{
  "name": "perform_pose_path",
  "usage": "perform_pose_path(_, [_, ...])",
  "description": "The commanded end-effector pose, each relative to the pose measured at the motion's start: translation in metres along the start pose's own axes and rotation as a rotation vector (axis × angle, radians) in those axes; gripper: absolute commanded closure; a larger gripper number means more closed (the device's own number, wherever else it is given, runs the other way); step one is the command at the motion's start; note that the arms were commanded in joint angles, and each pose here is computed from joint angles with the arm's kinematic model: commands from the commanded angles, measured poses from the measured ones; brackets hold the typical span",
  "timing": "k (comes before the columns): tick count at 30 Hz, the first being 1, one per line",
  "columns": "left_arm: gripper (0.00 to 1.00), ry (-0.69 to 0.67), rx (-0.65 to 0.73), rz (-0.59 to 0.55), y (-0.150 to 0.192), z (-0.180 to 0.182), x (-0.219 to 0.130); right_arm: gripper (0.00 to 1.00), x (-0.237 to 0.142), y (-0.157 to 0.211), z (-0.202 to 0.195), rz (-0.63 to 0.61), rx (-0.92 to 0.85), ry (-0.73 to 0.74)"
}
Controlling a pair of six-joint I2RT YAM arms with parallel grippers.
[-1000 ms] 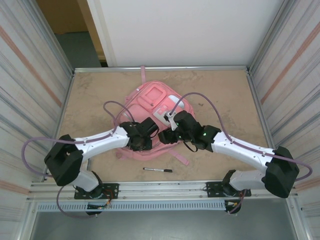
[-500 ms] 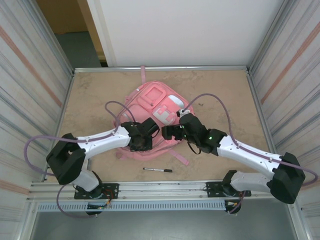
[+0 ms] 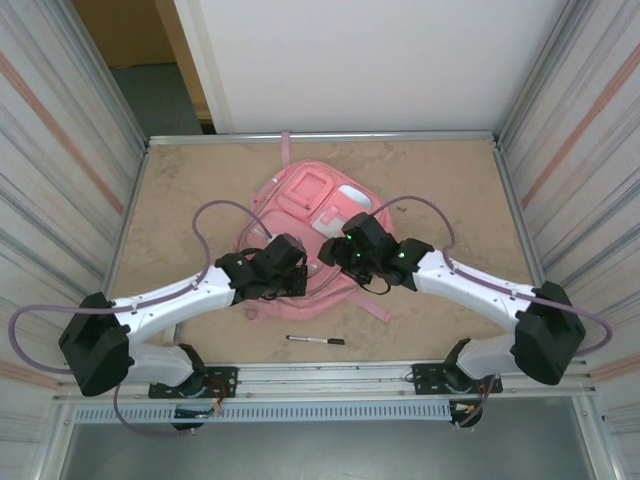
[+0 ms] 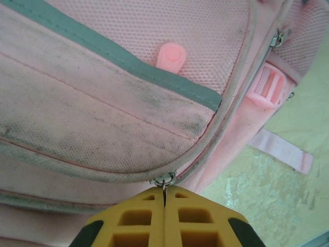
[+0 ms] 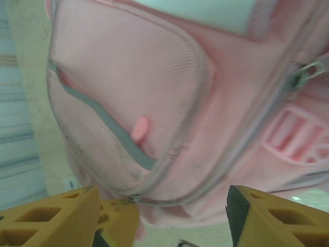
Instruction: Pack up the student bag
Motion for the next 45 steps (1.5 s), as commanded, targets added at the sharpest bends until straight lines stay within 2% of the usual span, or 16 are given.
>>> perform_pose_path(1, [1.0,0.082,0.019,-0.051,-0.005,-0.009,-0.009,0.34,0.013,0.008,0.004,0.054,0.118,0.031])
perform_pose_path(8, [1.0,0.098,0.013,-0.036,0.0,-0.01,-0.001,0.32,0.052,0.012,0.01,0.123,0.166,0.026])
perform_pose_path(12, [1.0,0.04,0.033,-0.035,0.002,-0.001,-0.001,0.74,0.057,0.011,0.015,0.115,0.143,0.009])
perform_pose_path(13, [1.0,0.02,0.036,-0.041,0.003,0.002,-0.001,0.82,0.054,0.01,0.015,0.103,0.132,0.02])
perform_pose_path(14, [1.0,-0.001,0.039,-0.048,0.002,0.004,-0.003,0.85,0.052,0.009,0.013,0.093,0.117,0.038])
perform_pose_path(19, [1.0,-0.211,0.087,-0.096,0.004,0.035,-0.008,0.92,0.032,0.001,0.01,0.066,0.025,0.084])
perform_pose_path(23, [1.0,-0.263,0.088,-0.082,0.001,0.054,-0.006,1.0,0.018,-0.008,0.006,0.1,-0.068,0.045])
perform_pose_path(27, [1.0,-0.295,0.047,-0.099,-0.007,0.076,-0.003,1.0,-0.002,-0.022,-0.008,0.083,-0.17,0.056])
perform_pose_path(30, [1.0,-0.246,0.007,-0.072,-0.015,0.082,-0.004,1.0,-0.015,-0.036,-0.028,0.085,-0.193,0.06])
perform_pose_path(33, [1.0,-0.043,0.007,-0.066,-0.018,0.058,-0.012,1.0,-0.023,-0.053,-0.051,0.077,-0.189,0.045])
perform_pose_path(36, [1.0,0.133,0.004,-0.066,-0.02,0.031,-0.023,0.96,-0.029,-0.073,-0.071,0.04,-0.179,0.068])
perform_pose_path(39, [1.0,0.189,0.032,-0.079,-0.018,0.009,-0.028,0.87,-0.033,-0.087,-0.079,0.018,-0.15,0.029])
perform_pose_path(40, [1.0,0.195,0.04,-0.078,-0.017,0.002,-0.028,0.79,-0.037,-0.09,-0.081,0.006,-0.134,0.027])
perform_pose_path(43, [1.0,0.202,0.044,-0.049,-0.015,-0.012,-0.022,0.38,-0.048,-0.089,-0.083,-0.007,-0.059,0.052])
perform_pose_path(45, [1.0,0.201,0.039,-0.034,-0.013,-0.018,-0.014,0.26,-0.053,-0.08,-0.085,0.02,0.049,0.075])
Point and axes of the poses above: each hand's point on the last joint's axis, 136 mm out from that joint toward the fingers, its own x axis out along the fingers, its own z axis along the line the jaws close on, y = z × x, the point moved 8 cm from there along -x, back along the fingers, and after that the axes turned 10 degrees about -x, right-handed, at the moved point
